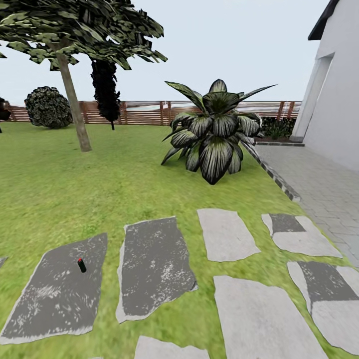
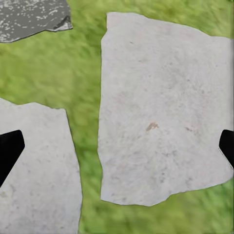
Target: In the garden, pick up the pesticide atomizer on the floor and spray pesticide onto both trees until each tree trunk is fully covered.
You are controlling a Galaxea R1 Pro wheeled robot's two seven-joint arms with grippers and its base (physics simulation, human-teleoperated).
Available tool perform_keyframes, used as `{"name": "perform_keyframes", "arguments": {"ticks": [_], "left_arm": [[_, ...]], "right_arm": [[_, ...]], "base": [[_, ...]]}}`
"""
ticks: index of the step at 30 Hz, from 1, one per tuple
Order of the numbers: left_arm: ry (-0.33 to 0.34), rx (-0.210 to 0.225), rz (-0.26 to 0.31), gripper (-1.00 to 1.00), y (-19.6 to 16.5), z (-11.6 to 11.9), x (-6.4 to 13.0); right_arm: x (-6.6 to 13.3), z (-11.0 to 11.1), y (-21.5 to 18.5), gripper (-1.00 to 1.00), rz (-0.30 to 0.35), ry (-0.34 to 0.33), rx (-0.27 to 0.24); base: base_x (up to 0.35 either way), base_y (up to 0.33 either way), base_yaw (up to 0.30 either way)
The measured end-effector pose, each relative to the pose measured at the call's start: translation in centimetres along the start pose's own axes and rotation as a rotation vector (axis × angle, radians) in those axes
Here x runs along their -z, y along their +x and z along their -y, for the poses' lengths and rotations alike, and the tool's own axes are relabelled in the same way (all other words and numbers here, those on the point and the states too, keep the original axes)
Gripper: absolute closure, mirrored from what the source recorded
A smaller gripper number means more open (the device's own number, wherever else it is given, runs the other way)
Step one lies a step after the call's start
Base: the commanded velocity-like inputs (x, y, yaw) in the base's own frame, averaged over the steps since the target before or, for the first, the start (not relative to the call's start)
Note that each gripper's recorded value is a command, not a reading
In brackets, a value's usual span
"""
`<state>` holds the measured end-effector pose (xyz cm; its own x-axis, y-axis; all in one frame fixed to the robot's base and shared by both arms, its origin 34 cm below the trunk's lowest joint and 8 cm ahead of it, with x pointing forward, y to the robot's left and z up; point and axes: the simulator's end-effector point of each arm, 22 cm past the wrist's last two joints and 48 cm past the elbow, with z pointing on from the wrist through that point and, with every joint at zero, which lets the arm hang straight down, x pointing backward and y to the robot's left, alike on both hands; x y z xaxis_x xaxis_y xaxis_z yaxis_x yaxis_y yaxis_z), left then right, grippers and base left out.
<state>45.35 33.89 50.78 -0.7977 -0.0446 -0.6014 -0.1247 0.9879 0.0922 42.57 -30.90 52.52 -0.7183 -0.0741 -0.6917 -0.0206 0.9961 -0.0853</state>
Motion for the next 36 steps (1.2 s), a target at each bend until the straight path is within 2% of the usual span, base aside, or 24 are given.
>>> {"name": "perform_keyframes", "arguments": {"ticks": [9,36], "left_arm": [[0.0,0.0,0.0,-1.0,0.02,0.01,0.01],[0.001,-0.001,0.0,-1.0,0.01,0.03,0.0]], "right_arm": [[0.0,-0.01,0.01,-1.0,-0.001,0.0,0.001],[0.0,-0.08,0.02,-1.0,-0.001,-0.001,0.0]], "base": [[0.236,-0.184,0.109],[0.222,-0.203,0.271]]}}
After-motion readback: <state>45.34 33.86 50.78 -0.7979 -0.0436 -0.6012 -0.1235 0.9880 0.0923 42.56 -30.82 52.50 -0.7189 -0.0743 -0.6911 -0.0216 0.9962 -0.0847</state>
